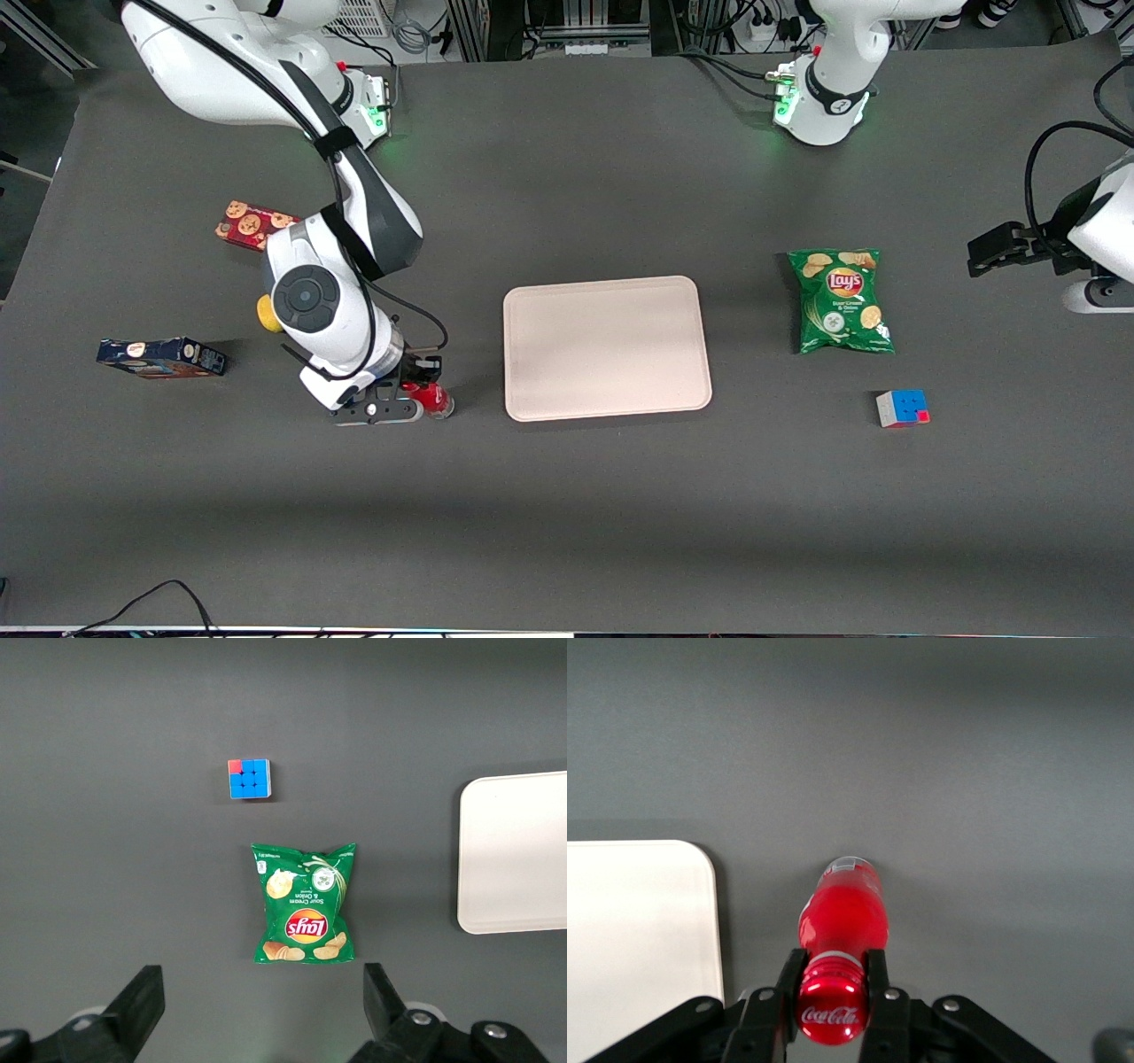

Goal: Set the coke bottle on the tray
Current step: 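Lift the bottle and carry it over the white tray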

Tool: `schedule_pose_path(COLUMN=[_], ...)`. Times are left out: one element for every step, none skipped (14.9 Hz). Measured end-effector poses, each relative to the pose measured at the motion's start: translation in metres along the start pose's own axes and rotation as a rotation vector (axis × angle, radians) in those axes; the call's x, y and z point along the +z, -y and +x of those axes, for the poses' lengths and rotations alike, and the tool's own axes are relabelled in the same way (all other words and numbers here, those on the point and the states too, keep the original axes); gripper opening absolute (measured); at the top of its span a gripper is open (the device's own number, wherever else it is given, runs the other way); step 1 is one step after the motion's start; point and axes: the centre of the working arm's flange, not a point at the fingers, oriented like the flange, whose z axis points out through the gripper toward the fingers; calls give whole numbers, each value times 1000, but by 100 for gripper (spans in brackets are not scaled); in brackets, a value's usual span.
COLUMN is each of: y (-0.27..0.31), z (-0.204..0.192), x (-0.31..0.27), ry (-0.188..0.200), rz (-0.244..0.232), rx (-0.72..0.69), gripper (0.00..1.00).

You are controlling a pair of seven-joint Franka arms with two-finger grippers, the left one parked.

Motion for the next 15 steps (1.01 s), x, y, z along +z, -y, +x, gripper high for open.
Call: schedule_pose_path(y=[-1, -2, -2, 1, 7, 15, 26, 37, 50, 65, 81, 100, 120, 141, 159], z=[-2, -5, -9, -16, -25, -34, -44, -53, -60, -67, -74, -80, -85, -88, -88], x=[-14, -33, -56, -82, -108, -133, -157, -178, -195, -205, -207, -202, -189, -172, -154], ry=[1, 1, 0, 0, 0, 4, 10, 15, 18, 21, 27, 41, 62, 82, 94], rz=[-4, -8, -13, -15, -16, -17, -18, -16, -11, -2, 8, 16, 20, 24, 33], rx=[0, 0, -2, -9, -21, -31, -32, -23, -5, 15, 38, 63, 86, 101, 111], gripper=[32, 32, 32, 32, 32, 32, 32, 32, 32, 32, 32, 32, 32, 32, 32])
